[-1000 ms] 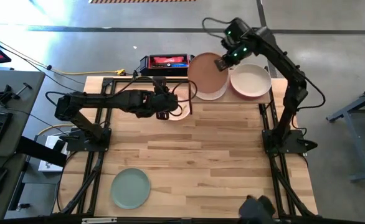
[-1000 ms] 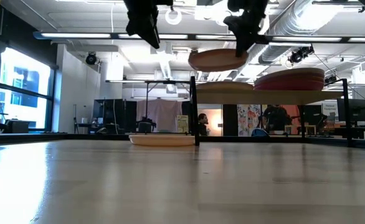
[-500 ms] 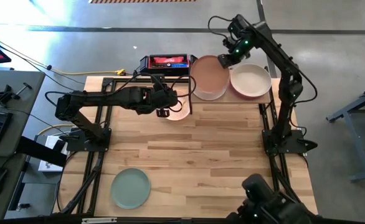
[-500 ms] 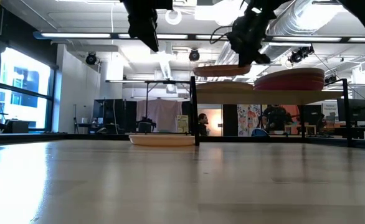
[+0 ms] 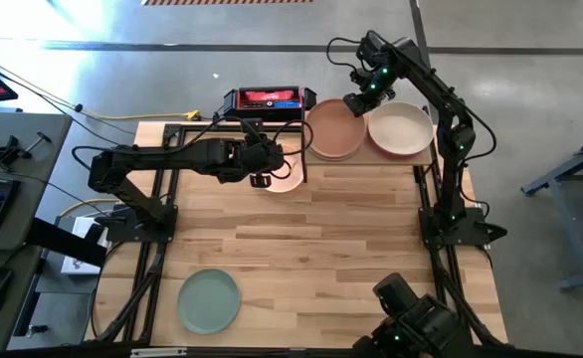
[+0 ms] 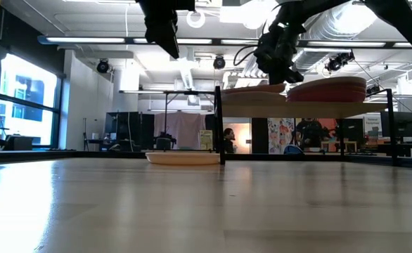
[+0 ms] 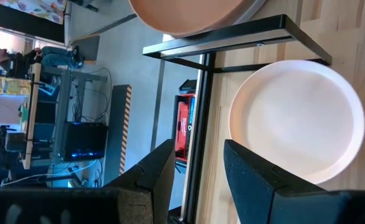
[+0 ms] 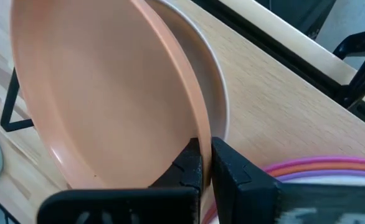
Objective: Place and stack plates onto a shelf
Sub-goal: Stack the brown plate on top of the white plate, then stack the light brown plate on top of the brown plate
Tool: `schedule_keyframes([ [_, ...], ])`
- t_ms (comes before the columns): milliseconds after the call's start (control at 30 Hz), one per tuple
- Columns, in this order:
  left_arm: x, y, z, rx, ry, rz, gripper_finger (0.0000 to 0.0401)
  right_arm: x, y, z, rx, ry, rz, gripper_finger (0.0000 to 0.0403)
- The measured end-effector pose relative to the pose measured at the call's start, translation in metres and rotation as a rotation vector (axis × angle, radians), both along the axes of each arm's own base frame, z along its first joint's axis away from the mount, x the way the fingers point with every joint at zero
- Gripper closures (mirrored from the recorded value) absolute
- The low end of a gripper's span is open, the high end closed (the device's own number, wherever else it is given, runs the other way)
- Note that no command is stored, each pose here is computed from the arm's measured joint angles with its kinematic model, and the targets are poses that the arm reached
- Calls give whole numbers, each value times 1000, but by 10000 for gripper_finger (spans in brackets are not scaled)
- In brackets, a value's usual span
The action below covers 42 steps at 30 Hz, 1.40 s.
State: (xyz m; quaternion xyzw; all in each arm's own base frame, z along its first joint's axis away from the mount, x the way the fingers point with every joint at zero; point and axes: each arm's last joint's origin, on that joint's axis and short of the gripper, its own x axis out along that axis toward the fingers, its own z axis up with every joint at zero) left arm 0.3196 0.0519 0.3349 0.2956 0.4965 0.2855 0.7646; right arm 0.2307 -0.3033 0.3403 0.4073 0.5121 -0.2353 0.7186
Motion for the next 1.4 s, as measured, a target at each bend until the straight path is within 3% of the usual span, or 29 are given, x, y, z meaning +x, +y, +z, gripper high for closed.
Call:
schedule_keyframes([
  [567, 0, 0, 0, 0, 0, 0, 272, 3, 0, -6, 19, 19, 9, 402],
  [967, 0, 0, 0, -9, -20, 15, 272, 11, 1, -5, -5, -1, 25, 317],
  [1267, 0, 0, 0, -10, -20, 15, 272, 0, -1, 3, 13, 6, -1, 311],
  [1400, 0, 0, -1, -60, -52, 21, 272, 2, 6, 15, 21, -59, -3, 316],
])
